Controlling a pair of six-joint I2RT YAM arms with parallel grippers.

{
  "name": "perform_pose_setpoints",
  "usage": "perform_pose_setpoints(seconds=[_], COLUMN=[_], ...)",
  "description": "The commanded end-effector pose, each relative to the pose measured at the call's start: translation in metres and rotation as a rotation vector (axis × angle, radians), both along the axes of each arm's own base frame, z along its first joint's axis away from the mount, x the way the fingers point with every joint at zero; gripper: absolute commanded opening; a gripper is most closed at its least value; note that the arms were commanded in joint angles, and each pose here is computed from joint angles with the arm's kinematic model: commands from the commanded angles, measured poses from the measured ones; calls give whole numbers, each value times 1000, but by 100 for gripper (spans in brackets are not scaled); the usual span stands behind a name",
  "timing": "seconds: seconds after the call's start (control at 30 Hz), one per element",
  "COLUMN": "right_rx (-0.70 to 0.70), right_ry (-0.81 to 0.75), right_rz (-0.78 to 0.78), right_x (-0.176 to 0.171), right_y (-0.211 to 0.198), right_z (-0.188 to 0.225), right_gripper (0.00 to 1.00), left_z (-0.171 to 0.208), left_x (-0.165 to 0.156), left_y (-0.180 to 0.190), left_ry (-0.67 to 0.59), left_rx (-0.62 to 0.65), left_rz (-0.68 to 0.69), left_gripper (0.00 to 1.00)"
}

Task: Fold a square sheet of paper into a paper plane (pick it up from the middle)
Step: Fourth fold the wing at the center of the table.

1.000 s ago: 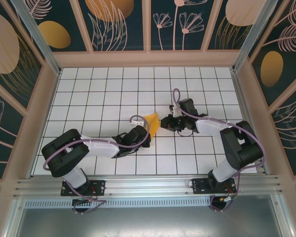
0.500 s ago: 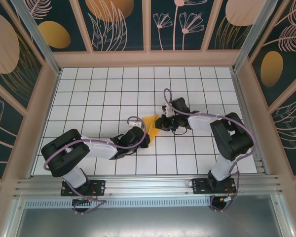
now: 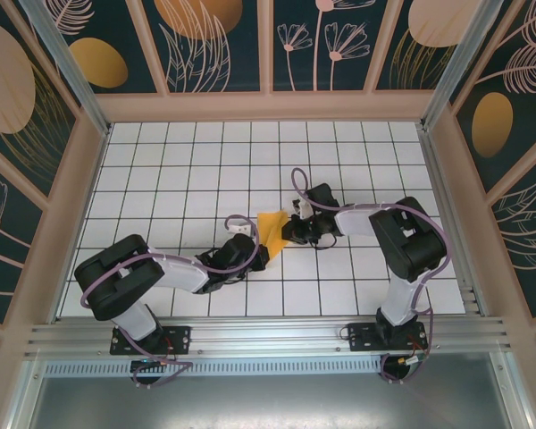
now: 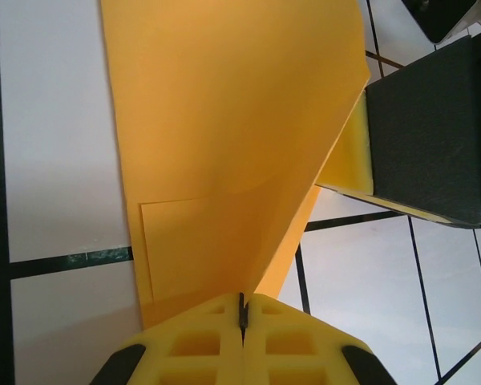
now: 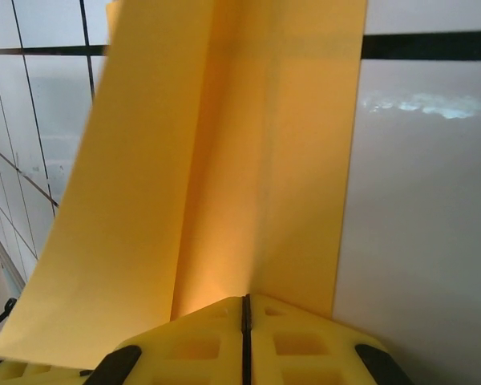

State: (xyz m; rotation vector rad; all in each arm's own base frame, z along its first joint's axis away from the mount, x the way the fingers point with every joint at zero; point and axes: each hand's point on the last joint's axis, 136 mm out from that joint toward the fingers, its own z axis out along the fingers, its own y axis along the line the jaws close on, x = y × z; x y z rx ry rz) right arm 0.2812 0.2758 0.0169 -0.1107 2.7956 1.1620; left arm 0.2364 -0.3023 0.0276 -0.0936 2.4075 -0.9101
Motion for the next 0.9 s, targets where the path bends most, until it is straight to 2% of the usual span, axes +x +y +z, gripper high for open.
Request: perform_pose_setpoints(seconds=[0.0,0.33,0.87], right_rx=[-56,-81,-80], right_ry=[0,-1,-7], right_rz=[7,9,17], right_x=[-7,-8,-4], right_y=[-8,-12,-8], right_z=[-17,-21,-17], right_gripper=[11,10,10], left_z=[3,1,-13], left_x=[1,1,3], left_y=[1,5,23], left_ry=[5,21,71], left_rx=[-63,-92,-85], left_rz=[21,7,76], left_gripper=[0,1,0])
